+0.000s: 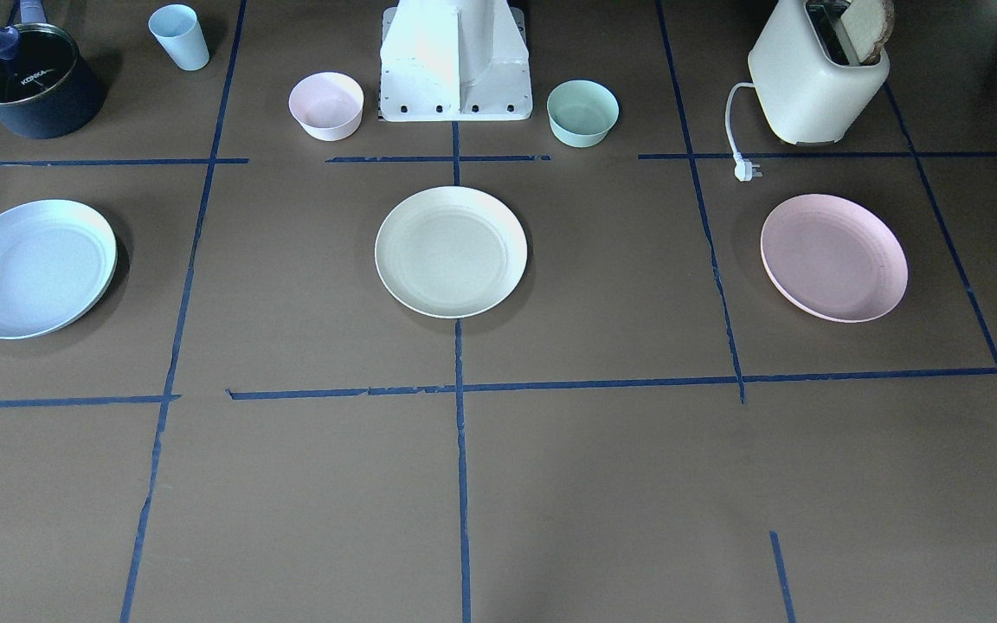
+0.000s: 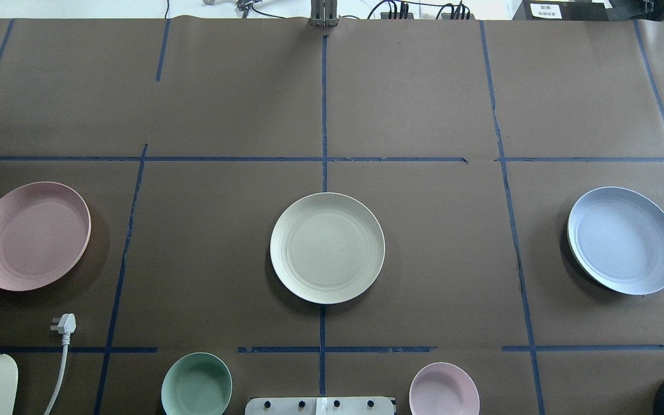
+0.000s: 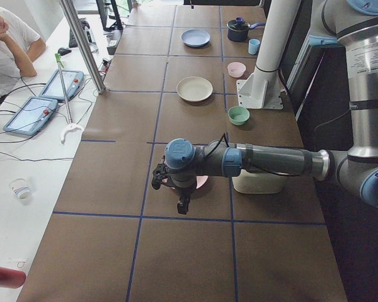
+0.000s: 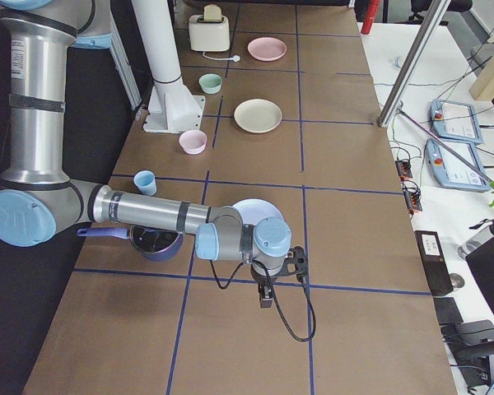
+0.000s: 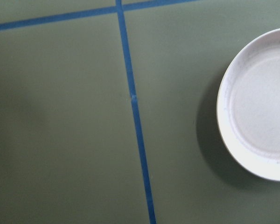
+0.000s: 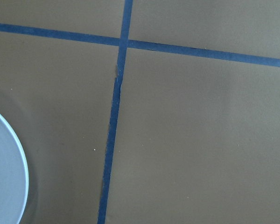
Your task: Stack three plates with pink and blue
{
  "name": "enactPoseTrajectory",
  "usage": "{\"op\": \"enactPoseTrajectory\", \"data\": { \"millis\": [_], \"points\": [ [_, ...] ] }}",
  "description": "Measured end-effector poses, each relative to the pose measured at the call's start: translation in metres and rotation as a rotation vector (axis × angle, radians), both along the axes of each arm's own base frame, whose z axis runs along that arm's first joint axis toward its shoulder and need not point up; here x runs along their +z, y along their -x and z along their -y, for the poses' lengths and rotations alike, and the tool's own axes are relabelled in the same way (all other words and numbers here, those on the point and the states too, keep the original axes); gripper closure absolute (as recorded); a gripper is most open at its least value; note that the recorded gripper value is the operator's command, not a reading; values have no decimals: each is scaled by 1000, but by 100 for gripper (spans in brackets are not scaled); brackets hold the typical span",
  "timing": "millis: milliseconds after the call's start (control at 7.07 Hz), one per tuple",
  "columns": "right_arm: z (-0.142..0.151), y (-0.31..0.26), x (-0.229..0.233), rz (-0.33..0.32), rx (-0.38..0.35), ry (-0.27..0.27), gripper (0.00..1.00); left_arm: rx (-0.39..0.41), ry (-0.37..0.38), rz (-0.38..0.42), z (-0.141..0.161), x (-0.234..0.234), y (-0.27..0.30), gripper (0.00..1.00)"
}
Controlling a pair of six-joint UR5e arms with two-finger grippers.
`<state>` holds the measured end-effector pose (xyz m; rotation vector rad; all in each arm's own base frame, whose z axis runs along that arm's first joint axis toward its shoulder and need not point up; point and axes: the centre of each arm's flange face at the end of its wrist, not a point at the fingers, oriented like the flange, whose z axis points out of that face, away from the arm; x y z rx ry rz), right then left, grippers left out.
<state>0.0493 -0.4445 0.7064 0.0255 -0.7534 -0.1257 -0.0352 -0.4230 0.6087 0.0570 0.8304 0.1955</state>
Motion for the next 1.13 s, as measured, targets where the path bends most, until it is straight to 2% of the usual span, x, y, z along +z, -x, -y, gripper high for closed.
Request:
{"op": "enactPoseTrajectory", "data": {
  "millis": [283, 566, 991, 1132],
  "points": [
    [0, 0, 0, 2, 0, -1, 0, -19, -58, -18, 18, 0, -6, 0],
    [0, 0, -1, 6, 0, -1, 0, -89, -67, -48, 28, 32, -47, 0],
    [0, 1, -1, 8, 0, -2, 0, -170, 36, -145, 13, 66, -142, 0],
    [0, 1, -1, 8, 0, -1, 0, -165, 61, -154, 7, 65, -168, 8]
  ]
}}
